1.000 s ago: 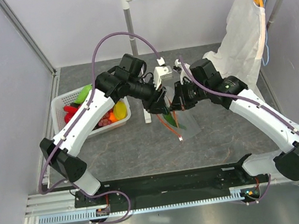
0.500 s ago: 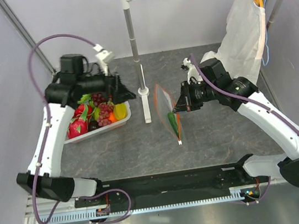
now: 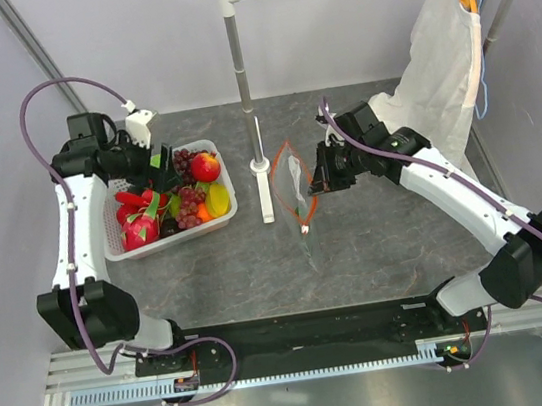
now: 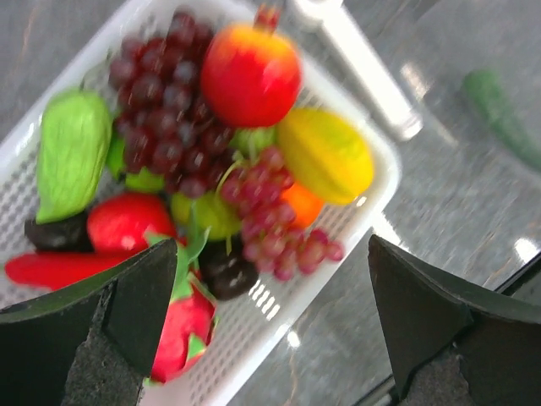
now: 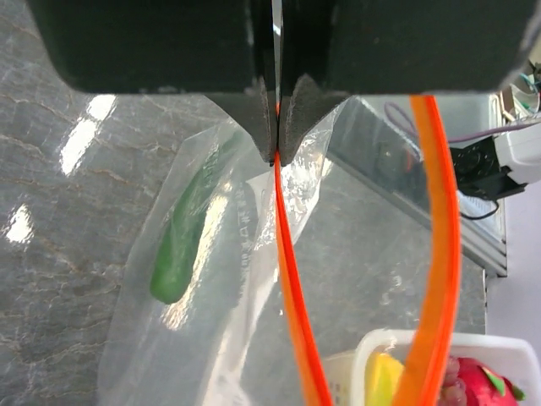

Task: Place the food in the zip-top bag and seal the zipper
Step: Pick up the fake fruit from the bin.

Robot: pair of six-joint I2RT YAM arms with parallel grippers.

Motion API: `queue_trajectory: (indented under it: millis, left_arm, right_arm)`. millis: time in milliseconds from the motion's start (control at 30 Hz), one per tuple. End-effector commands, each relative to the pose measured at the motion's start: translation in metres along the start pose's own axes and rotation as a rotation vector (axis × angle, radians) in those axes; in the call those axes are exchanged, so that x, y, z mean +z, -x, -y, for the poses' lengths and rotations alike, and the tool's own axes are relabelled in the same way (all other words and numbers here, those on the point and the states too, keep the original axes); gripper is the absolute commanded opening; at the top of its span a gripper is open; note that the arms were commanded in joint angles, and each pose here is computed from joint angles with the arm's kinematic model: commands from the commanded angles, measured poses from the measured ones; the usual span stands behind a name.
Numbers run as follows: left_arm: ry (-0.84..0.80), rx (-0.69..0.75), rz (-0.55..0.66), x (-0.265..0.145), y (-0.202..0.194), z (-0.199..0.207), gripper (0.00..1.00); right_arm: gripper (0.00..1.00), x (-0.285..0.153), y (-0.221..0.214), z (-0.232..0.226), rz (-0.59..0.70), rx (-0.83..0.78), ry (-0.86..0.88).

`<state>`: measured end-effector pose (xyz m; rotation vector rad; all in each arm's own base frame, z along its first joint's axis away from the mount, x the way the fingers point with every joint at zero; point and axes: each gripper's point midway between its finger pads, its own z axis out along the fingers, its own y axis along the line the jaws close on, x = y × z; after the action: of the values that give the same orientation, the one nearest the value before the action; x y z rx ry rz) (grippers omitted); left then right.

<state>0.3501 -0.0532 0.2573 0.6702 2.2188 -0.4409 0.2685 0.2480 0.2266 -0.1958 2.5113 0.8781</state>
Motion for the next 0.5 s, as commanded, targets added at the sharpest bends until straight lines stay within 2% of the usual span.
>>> queue_trajectory:
  millis: [0, 267, 367, 467]
  left_arm:
    - [0.022, 0.032, -0.125, -0.016, -0.04, -0.033, 1.0]
    - [0.097, 0.02, -0.355, -0.033, -0.128, -0.065, 1.0]
    - [0.114, 0.041, -0.353, -0.028, -0.138, -0.069, 1.0]
    - [0.123, 0.127, -0.277, -0.017, -0.128, -0.074, 1.0]
  right_arm:
    - [0.0, 0.002, 0.021, -0.005, 0.071, -0.026, 0.012]
    - [0.0, 0.006, 0.02, -0.006, 0.06, -0.017, 0.018]
    - [0.0, 0.006, 0.018, -0.006, 0.056, -0.016, 0.023]
    - [0.0, 0.006, 0.016, -0.005, 0.052, -0.018, 0.022]
